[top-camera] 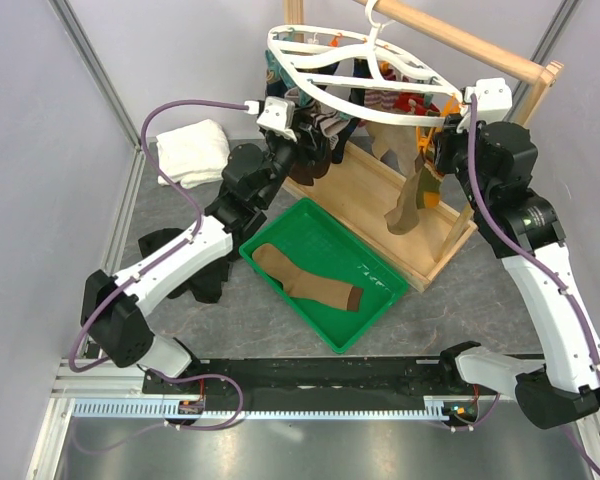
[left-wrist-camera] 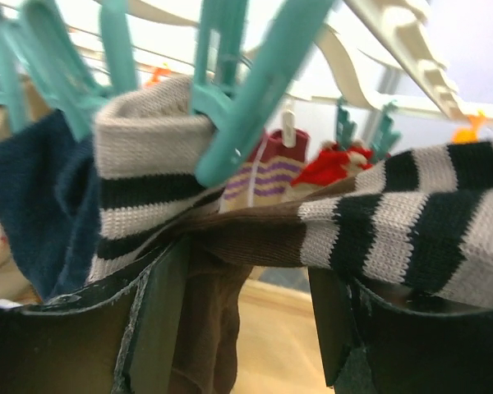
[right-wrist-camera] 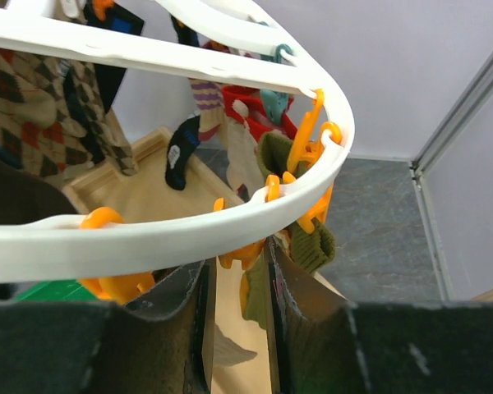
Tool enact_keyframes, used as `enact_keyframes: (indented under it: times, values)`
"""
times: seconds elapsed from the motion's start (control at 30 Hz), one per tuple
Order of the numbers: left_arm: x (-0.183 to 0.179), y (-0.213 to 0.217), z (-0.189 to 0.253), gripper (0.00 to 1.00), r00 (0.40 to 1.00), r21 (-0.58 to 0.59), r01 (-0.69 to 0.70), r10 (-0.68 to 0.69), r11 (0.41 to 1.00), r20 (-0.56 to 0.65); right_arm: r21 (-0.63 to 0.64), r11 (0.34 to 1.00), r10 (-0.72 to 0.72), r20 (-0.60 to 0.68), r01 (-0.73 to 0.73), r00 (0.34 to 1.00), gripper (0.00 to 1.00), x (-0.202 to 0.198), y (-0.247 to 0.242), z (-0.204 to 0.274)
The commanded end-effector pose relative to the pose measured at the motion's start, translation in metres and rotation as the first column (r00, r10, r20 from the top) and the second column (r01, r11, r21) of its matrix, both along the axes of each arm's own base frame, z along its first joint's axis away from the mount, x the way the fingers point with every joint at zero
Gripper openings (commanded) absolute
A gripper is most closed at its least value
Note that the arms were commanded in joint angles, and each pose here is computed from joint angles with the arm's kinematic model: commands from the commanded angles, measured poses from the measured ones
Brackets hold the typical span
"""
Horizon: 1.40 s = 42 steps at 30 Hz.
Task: Clip the socks to the hanger
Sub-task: Open the clamp at the hanger, then pick up the sock from the bin.
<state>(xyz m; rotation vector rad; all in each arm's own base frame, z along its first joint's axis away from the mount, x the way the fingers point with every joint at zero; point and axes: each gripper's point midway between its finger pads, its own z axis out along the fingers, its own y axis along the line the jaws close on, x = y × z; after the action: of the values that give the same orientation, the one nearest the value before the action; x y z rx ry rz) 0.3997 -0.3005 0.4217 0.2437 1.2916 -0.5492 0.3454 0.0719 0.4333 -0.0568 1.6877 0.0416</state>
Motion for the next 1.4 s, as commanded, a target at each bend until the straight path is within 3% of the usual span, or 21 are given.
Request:
enact_keyframes:
  times: [0.0, 0.2, 0.33, 0.57, 0.77, 0.93, 1.23, 1.37]
  values:
    - [-0.029, -0.004, 0.014, 0.66, 0.991, 0.018, 0.132, -0.132, 0.991, 0.022, 0.079, 0.995, 0.067, -0.011, -0.066, 0.998, 0.00, -0.024, 0.009, 0.022]
    - [-0.071, -0.019, -0.021, 0.71, 0.949, 0.137, 0.314, -0.311, 0.939, -0.043, 0.117, 0.987, 0.109, -0.019, -0.106, 0.994, 0.00, -0.029, 0.017, 0.032]
    - [-0.111, -0.030, -0.057, 0.73, 0.927, 0.307, 0.373, -0.360, 0.876, -0.101, 0.116, 0.987, 0.117, -0.030, -0.112, 0.993, 0.00, -0.028, 0.019, 0.028]
    - [-0.185, -0.031, -0.160, 0.75, 0.867, 0.545, 0.498, -0.383, 0.674, -0.319, 0.091, 0.990, 0.110, -0.038, -0.106, 0.993, 0.00, -0.027, 0.017, 0.022]
    - [-0.242, -0.040, -0.225, 0.73, 0.775, 0.604, 0.632, -0.406, 0.485, -0.485, 0.073, 0.992, 0.104, -0.049, -0.100, 0.993, 0.00, -0.026, 0.015, 0.015]
    - [-0.247, -0.057, -0.257, 0.57, 0.733, 0.619, 0.680, -0.371, 0.393, -0.570, 0.066, 0.993, 0.104, -0.053, -0.101, 0.993, 0.00, -0.024, 0.015, 0.011]
    - [-0.234, -0.089, -0.325, 0.53, 0.680, 0.653, 0.732, -0.272, 0.196, -0.681, 0.054, 0.993, 0.104, -0.051, -0.101, 0.993, 0.00, -0.026, 0.014, 0.008]
    - [-0.219, -0.102, -0.338, 0.53, 0.700, 0.681, 0.713, -0.237, 0.166, -0.674, 0.057, 0.993, 0.107, -0.048, -0.104, 0.993, 0.00, -0.026, 0.015, 0.007]
